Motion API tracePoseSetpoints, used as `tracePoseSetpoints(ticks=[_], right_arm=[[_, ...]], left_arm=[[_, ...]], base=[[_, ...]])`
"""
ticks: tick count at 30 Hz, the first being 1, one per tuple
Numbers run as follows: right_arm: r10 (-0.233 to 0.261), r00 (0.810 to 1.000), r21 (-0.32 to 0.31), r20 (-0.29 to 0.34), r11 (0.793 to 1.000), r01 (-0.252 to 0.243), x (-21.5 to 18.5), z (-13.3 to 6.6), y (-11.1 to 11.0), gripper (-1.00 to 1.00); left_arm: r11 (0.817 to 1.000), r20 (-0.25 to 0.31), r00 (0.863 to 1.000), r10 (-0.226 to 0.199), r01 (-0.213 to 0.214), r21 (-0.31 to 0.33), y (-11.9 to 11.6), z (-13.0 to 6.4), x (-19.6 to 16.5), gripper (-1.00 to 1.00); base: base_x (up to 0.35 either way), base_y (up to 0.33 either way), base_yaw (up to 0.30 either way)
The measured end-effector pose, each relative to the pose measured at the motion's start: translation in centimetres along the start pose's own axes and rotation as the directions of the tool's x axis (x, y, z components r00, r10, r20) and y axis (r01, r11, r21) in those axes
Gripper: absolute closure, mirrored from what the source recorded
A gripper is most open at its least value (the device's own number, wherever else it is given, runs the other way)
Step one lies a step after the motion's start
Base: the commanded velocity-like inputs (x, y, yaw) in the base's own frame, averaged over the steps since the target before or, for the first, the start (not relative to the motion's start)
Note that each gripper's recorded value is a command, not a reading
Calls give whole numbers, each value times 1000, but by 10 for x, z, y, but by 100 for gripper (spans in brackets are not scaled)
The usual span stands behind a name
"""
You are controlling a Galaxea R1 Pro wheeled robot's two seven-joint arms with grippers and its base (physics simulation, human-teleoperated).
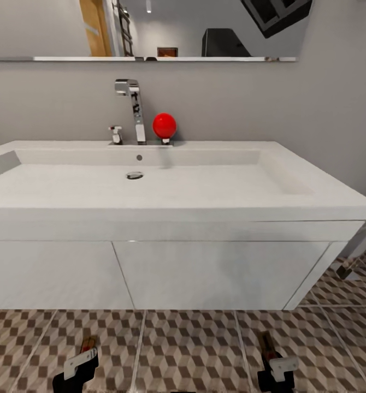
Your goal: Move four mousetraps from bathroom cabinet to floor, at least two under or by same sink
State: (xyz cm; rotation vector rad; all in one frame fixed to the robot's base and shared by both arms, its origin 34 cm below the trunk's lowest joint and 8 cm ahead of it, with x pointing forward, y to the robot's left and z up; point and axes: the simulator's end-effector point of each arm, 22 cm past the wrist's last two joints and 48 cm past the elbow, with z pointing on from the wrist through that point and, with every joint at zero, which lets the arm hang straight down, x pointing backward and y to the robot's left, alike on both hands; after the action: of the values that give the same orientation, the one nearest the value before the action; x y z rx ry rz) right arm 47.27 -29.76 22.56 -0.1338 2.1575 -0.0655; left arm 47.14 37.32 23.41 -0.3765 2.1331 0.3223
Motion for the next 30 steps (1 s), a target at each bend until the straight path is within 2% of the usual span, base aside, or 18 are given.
tracePoseSetpoints(ticks=[30], right_arm=[[0, 993, -14, -121, 1000, -2, 61, -4, 7, 100]], left_arm=[[999, -114, 992, 45, -47, -14, 9, -1, 60, 100]], base=[[0, 0, 0]])
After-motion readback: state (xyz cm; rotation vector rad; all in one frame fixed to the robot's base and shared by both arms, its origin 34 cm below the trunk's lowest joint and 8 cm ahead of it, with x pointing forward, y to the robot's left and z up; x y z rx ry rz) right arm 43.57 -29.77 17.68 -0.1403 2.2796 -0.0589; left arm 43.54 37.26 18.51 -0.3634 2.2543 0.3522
